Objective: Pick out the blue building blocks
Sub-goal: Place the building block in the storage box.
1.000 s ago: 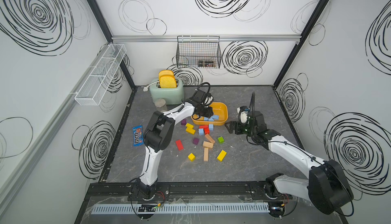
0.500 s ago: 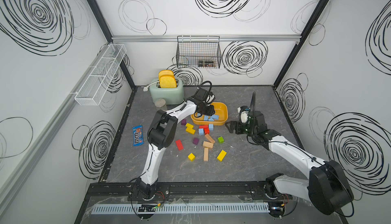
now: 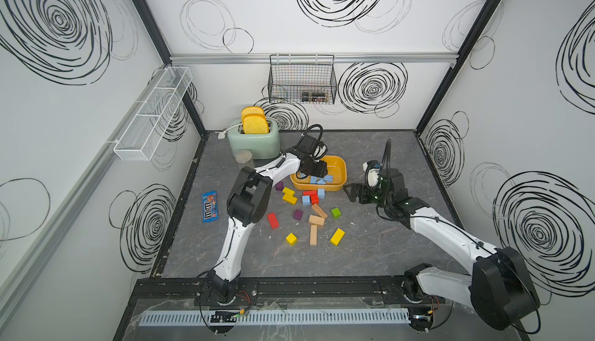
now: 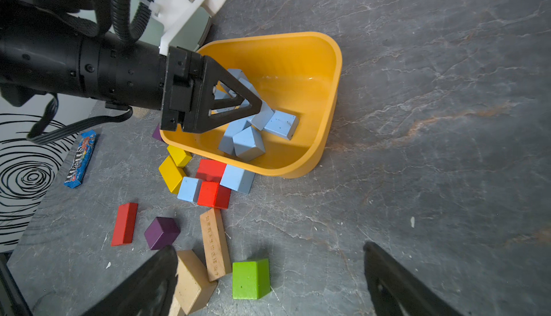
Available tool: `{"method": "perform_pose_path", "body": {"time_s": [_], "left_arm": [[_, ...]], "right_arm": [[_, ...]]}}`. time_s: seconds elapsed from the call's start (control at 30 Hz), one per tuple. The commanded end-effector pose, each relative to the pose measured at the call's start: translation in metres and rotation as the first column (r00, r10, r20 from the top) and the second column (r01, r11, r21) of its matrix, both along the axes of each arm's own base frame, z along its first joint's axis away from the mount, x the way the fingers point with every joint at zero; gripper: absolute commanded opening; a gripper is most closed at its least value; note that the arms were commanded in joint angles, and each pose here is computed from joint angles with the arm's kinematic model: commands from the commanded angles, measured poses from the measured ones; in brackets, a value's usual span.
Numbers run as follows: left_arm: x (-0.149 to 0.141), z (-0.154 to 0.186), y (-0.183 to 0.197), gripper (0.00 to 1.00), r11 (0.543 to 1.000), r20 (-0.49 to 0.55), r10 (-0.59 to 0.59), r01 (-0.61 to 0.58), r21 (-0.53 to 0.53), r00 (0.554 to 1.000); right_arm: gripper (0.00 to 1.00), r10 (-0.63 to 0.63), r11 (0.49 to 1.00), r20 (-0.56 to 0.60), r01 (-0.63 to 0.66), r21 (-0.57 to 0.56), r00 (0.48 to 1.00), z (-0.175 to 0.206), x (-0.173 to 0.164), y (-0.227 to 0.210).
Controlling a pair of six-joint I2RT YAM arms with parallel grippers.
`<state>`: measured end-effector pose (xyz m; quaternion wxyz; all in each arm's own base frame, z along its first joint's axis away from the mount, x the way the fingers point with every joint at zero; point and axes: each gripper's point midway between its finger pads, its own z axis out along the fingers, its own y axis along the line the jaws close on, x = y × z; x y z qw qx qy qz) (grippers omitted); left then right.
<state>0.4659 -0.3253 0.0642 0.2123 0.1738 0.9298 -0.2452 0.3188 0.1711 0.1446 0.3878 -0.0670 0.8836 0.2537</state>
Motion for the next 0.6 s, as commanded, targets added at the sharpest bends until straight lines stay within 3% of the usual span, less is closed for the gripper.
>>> {"method": "perform_pose_path", "body": {"time_s": [0.0, 0.2, 0.57], "left_arm": [[0.004, 0.008, -0.003, 0.53, 1.000, 0.014, 0.005, -0.005, 0.005, 1.000], [0.003, 0.021, -0.005, 0.59, 1.000, 0.037, 0.002, -0.002, -0.005, 0.999], [-0.008, 0.030, 0.000, 0.58, 1.000, 0.044, -0.016, 0.015, 0.008, 0.999]], "right_arm": [[0.98, -0.001, 1.000, 0.029, 0.001, -0.002, 1.000, 0.009, 0.000, -0.002], [0.98, 0.003, 1.000, 0.035, -0.002, -0.002, 0.999, 0.012, 0.000, -0.002], [0.98, 0.005, 1.000, 0.032, -0.005, 0.003, 0.999, 0.014, -0.001, -0.002]]}}
